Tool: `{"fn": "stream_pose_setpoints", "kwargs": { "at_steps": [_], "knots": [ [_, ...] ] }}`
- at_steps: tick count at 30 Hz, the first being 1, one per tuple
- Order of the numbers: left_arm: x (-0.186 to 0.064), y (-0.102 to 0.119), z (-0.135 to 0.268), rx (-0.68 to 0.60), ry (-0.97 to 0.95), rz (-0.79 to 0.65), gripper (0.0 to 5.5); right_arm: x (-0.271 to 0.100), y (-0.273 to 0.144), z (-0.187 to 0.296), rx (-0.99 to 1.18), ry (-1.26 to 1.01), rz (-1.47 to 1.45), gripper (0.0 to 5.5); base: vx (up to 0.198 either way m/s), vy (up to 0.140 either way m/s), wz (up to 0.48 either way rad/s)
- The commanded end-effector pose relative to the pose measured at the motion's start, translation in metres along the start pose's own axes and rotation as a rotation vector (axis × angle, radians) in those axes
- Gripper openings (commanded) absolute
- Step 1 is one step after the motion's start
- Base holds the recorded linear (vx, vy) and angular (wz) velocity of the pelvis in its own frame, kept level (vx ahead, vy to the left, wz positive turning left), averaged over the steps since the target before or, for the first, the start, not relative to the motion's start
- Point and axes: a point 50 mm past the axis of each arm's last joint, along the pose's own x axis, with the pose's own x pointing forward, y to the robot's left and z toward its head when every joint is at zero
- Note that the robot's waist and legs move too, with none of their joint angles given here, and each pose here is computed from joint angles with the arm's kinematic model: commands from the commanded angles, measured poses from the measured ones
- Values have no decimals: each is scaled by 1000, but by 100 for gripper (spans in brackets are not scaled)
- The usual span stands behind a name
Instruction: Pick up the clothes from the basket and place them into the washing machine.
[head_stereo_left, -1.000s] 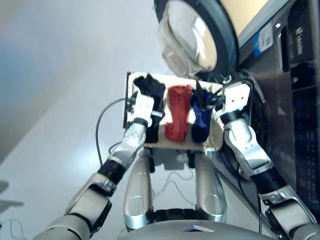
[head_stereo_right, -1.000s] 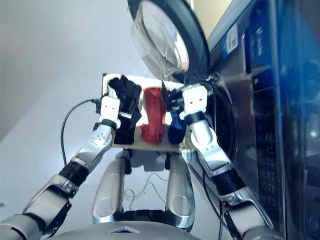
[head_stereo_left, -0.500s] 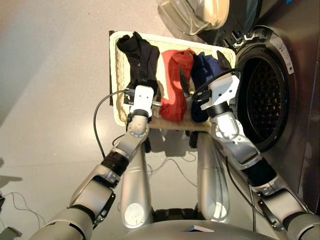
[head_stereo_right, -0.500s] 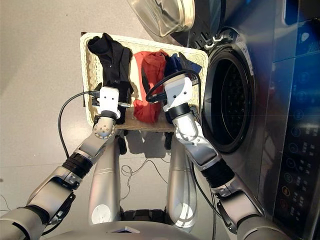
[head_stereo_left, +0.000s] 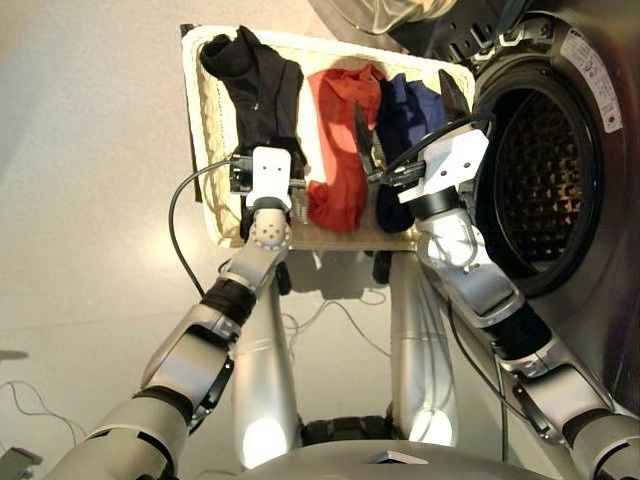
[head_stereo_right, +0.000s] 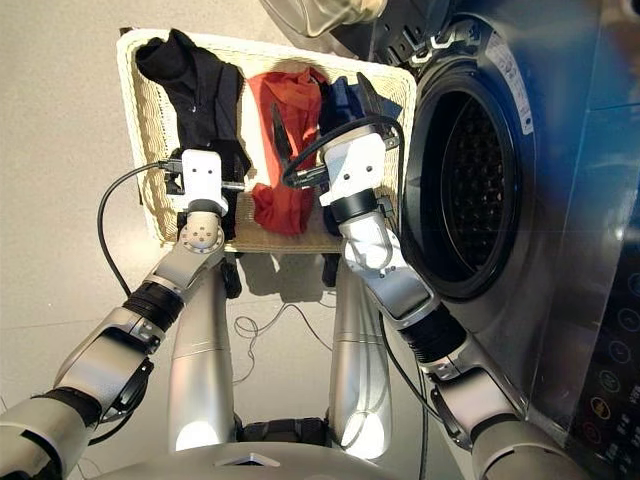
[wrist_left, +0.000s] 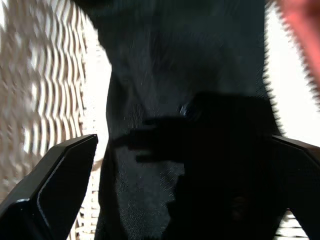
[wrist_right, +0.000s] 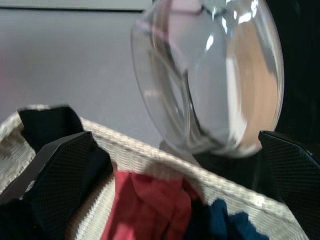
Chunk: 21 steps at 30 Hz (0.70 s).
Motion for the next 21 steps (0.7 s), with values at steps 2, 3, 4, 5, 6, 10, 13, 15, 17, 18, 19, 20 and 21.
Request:
{"fn": "stream_pose_setpoints", "kwargs": {
  "at_steps": [2,3,4,5,6,10,13,15,17,18,19,20,21],
  "knots": [
    [10,8,11,-4,-39,32,550,1,3,41,60,-219,10,550,0,0,0],
    [12,9,12,0,-37,27,550,1,4,42,71,-221,13,550,0,0,0],
    [12,9,11,-1,-31,18,550,2,5,43,80,-226,18,550,0,0,0],
    [13,7,11,-5,-23,9,550,2,7,43,90,-224,25,550,0,0,0],
    [14,3,12,-19,-14,0,550,3,9,44,99,-228,35,550,0,0,0],
    [17,0,12,-11,4,4,550,4,12,46,118,-235,50,550,0,0,0],
    [19,0,7,23,29,4,550,4,14,44,153,-220,50,550,0,0,0],
    [19,0,1,22,63,14,550,5,14,46,159,-229,58,550,0,0,0],
    [19,1,-1,23,75,18,550,5,13,48,160,-235,59,550,0,0,0],
    [20,1,-1,12,82,20,550,5,12,48,163,-236,52,550,0,0,0],
    [20,2,-3,13,99,25,550,6,11,48,162,-236,47,550,0,0,0],
    [22,4,-3,20,104,27,550,6,12,48,166,-232,50,550,0,0,0],
    [25,7,-3,36,105,25,550,6,12,48,174,-232,57,550,0,0,0]
  ]
}}
